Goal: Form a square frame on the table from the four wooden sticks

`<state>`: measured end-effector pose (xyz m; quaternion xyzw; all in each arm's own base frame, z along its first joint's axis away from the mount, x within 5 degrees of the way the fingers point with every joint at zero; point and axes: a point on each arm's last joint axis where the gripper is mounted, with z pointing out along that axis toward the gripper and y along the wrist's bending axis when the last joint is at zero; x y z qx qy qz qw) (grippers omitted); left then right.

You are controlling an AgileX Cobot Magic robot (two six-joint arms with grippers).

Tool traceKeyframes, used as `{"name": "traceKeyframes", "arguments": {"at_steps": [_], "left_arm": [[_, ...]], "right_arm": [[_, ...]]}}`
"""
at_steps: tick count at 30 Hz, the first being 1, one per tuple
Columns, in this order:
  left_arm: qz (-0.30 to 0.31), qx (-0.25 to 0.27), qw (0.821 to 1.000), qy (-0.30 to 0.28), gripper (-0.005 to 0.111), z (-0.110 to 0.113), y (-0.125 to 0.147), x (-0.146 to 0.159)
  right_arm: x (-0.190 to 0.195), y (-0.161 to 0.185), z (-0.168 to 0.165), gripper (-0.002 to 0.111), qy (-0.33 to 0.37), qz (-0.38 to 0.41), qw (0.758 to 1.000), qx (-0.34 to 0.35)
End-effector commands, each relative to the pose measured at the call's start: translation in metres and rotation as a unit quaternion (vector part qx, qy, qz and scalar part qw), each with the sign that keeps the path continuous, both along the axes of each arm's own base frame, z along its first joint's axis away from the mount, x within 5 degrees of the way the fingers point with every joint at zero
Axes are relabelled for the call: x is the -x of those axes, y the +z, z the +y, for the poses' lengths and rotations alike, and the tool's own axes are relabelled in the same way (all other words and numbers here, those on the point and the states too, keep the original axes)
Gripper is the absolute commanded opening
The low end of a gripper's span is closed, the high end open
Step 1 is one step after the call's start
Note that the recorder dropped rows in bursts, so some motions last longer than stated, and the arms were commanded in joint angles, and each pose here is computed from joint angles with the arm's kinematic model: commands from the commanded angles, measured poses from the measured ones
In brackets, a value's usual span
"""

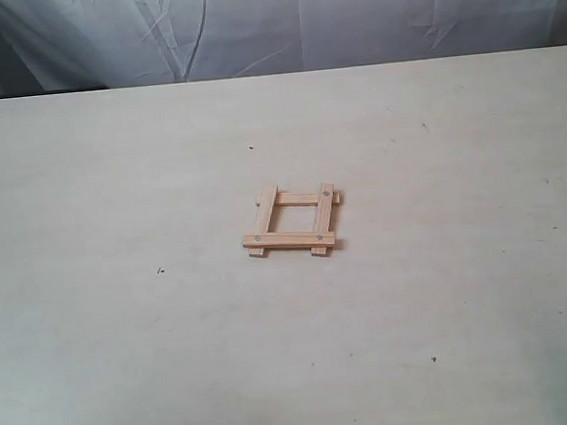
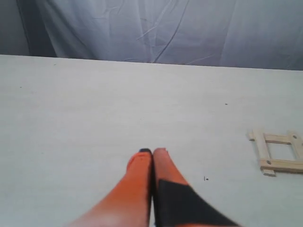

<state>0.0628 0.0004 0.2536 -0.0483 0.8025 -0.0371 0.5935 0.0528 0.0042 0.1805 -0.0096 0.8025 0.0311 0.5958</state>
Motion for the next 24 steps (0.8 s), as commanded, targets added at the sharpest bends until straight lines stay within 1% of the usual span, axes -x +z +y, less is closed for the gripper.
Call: {"name": "traceKeyframes", "arguments": {"at_steps": [1,3,6,9,16,21,24], "left_arm": [[-0.036,-0.002,0.999,0.026,0.0,0.003,-0.028,0.01],[-0.048,-0.016,0.998,0.027,0.0,0.004,-0.042,0.014],[-0.025,-0.018,0.999,0.026,0.0,0.004,-0.061,0.011],[-0.019,-0.018,0.999,0.024,0.0,0.004,-0.071,0.01],[-0.026,-0.017,0.999,0.024,0.0,0.003,-0.07,0.009],[-0.026,-0.036,0.999,0.015,0.0,0.003,-0.07,0.009],[-0.026,-0.036,0.999,0.004,0.0,0.001,-0.07,0.009]], "right_arm": [[0.0,0.0,0.0,0.0,-0.004,-0.007,1.0,-0.002],[0.0,0.0,0.0,0.0,-0.004,-0.007,1.0,-0.002],[0.0,0.0,0.0,0.0,-0.004,-0.007,1.0,-0.002],[0.0,0.0,0.0,0.0,-0.004,-0.007,1.0,-0.002],[0.0,0.0,0.0,0.0,-0.004,-0.008,1.0,-0.002],[0.0,0.0,0.0,0.0,-0.004,-0.008,1.0,-0.002],[0.0,0.0,0.0,0.0,-0.004,-0.008,1.0,-0.002]]}}
